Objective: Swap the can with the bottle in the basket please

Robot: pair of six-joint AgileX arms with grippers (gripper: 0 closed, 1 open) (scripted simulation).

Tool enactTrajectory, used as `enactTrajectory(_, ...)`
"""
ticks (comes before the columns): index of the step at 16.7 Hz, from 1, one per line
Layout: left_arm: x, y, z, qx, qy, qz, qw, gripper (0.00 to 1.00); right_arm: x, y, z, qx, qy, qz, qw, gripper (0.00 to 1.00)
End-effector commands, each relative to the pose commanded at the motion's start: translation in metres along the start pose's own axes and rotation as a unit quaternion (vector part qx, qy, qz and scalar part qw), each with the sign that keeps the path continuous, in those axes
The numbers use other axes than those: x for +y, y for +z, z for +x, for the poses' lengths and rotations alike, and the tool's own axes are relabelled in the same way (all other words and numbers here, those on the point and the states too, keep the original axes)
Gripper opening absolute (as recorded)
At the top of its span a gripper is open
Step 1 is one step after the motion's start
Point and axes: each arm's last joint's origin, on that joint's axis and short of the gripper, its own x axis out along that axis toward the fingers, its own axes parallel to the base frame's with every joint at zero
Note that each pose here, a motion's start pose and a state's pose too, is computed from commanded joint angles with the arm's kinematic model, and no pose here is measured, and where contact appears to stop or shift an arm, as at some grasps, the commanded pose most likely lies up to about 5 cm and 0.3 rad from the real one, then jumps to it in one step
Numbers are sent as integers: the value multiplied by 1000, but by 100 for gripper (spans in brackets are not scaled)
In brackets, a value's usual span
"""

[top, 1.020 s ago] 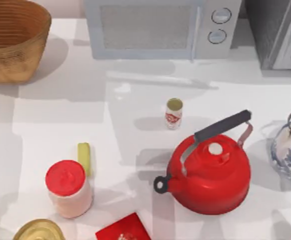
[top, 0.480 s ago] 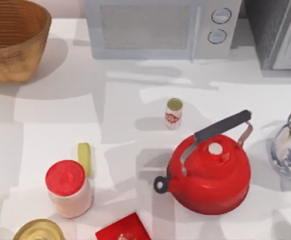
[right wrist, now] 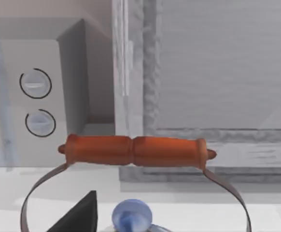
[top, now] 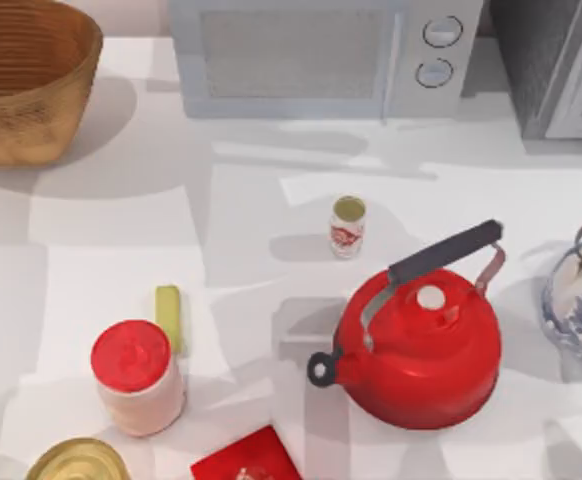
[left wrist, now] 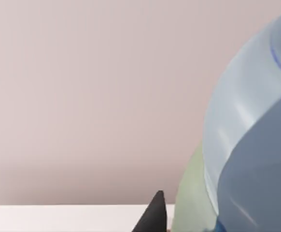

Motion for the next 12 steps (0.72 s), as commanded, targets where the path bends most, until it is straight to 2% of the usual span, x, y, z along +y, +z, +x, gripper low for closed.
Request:
enactTrajectory(6, 0, 0, 0, 0, 0, 0, 1000, 98, 0, 0, 0, 0, 0, 0, 1000, 100)
enactTrajectory(12, 0, 0, 0, 0, 0, 0, 1000, 100, 0, 0, 0, 0, 0, 0, 1000, 100)
